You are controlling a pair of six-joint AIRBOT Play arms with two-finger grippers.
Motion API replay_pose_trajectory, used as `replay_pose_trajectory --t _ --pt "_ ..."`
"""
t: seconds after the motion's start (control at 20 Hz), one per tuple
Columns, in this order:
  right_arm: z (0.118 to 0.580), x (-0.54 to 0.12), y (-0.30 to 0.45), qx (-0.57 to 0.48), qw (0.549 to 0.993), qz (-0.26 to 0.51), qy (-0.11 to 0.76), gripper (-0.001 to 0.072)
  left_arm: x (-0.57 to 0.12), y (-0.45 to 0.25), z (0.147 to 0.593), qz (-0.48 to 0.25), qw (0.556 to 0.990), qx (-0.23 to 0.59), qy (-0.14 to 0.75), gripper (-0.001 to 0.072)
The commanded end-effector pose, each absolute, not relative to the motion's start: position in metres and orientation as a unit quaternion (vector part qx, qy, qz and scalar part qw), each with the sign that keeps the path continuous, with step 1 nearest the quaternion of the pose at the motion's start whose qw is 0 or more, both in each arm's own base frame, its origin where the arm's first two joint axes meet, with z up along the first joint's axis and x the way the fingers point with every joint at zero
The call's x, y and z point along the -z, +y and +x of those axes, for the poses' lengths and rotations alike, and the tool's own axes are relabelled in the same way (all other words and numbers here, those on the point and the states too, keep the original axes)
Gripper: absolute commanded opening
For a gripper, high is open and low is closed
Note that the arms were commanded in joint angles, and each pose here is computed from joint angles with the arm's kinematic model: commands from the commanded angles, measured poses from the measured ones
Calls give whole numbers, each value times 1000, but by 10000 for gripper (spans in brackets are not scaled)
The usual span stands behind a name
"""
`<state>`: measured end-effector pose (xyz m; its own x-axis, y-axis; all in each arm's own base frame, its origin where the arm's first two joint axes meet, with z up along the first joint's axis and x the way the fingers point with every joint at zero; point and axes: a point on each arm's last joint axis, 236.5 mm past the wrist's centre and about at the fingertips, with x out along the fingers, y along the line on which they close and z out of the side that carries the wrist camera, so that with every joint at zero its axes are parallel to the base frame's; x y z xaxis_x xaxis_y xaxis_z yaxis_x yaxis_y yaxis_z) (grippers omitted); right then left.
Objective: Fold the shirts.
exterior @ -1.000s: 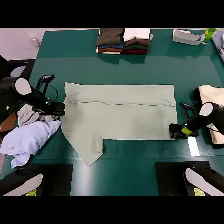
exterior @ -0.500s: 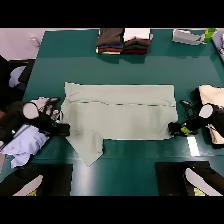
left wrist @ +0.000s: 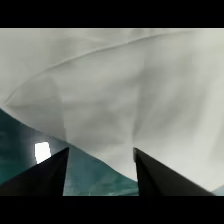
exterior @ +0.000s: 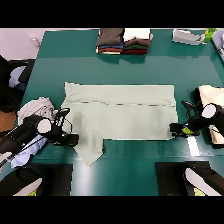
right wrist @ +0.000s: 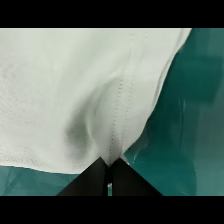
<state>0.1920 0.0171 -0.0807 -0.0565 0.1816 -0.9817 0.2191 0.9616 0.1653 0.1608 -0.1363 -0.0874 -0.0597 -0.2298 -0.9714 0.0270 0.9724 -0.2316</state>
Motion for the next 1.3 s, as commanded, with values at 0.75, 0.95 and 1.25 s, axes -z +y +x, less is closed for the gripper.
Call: replay_pose_trajectory --t 0.75,0.95,1.25 --pt "160 15 -15 33 691 50 721 18 5 -111 150 -3 728 132 673 24" --pt "169 9 -15 34 716 51 695 17 -28 -114 188 25 780 153 606 25" --pt "252 -9 -24 40 746 59 663 17 -53 -99 289 45 841 111 528 25"
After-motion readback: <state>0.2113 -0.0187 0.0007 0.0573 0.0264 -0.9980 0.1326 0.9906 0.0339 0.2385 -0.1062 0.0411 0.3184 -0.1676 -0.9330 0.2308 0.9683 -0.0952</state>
